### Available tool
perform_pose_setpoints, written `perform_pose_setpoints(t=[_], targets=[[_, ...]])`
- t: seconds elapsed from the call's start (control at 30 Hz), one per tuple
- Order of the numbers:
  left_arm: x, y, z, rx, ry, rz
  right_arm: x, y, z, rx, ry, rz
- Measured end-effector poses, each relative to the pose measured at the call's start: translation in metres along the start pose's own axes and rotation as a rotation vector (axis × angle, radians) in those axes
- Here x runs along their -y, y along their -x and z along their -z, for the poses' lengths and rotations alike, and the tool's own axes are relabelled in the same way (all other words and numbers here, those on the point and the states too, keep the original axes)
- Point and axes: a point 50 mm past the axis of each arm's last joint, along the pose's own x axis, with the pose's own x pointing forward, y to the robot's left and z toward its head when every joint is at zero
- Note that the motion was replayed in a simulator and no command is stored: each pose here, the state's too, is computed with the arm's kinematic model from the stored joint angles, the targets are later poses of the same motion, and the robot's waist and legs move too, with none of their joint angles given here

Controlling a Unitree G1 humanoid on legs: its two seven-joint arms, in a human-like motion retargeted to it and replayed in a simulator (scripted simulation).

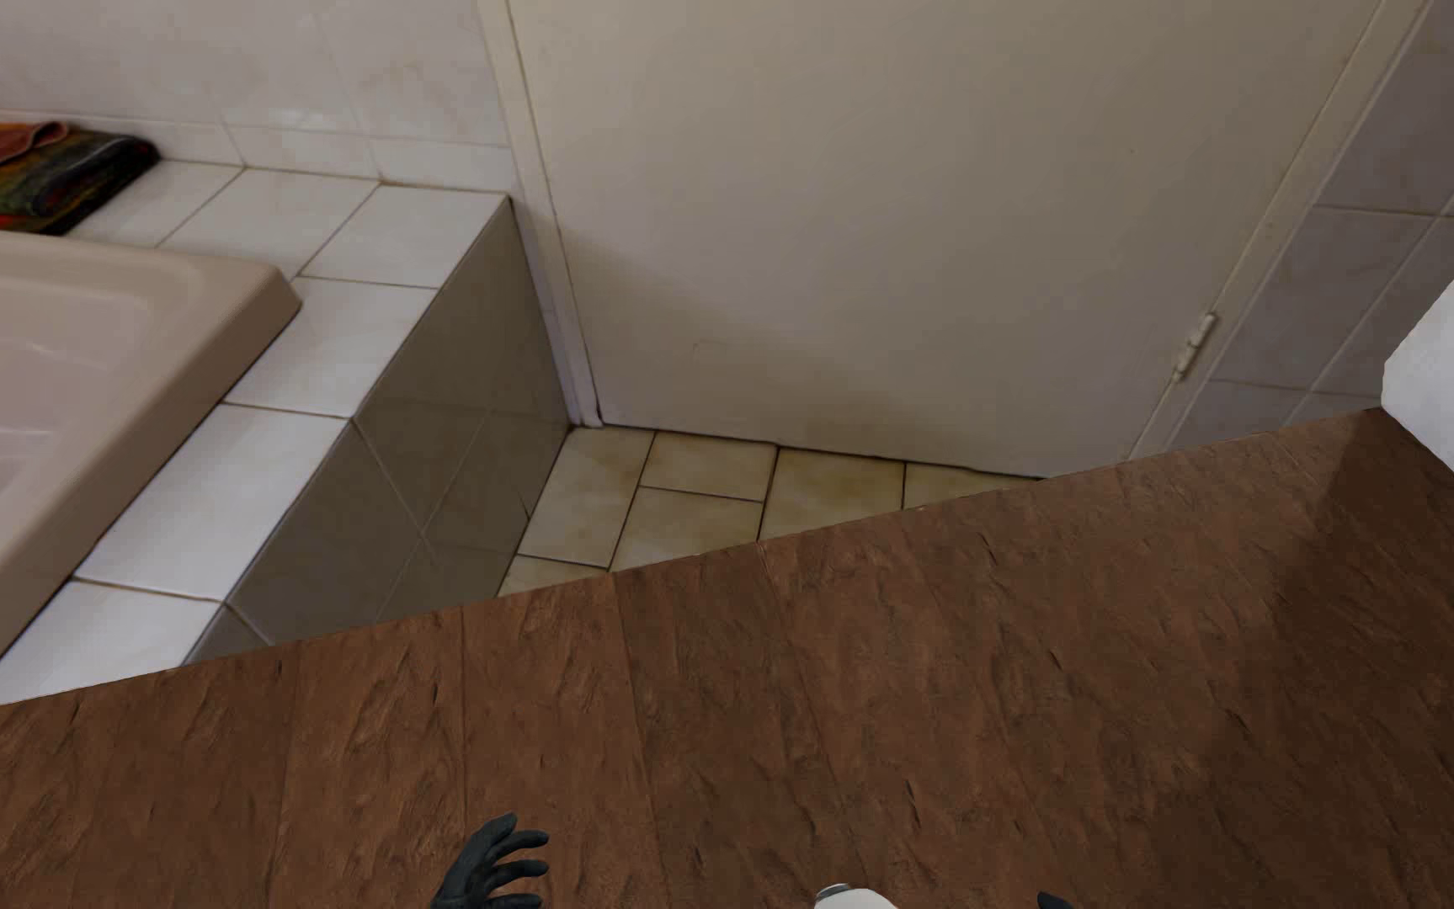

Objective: Turn around

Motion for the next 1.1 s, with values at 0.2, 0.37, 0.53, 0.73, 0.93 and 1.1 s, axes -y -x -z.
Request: perform_pose_setpoints(t=[0.2,0.37,0.53,0.73,0.93,1.1], targets=[[-0.006,-0.001,-0.029,0.226,-0.067,-0.043,0.012,-0.002,0.001,-0.015,-0.028,0.010],[-0.033,0.022,0.056,-0.134,0.001,-0.035,0.002,0.006,0.000,0.059,-0.048,0.112],[-0.005,0.000,0.001,0.017,-0.135,0.035,0.012,0.001,0.011,-0.013,-0.021,0.090],[-0.037,0.017,0.028,0.010,-0.055,-0.060,0.019,0.003,-0.007,0.084,-0.041,0.060],[-0.033,0.023,0.055,-0.134,-0.052,0.007,0.008,0.001,-0.005,0.066,-0.069,0.068],[0.017,-0.001,-0.013,0.062,-0.066,0.065,0.032,-0.001,0.012,-0.013,0.018,0.090]])
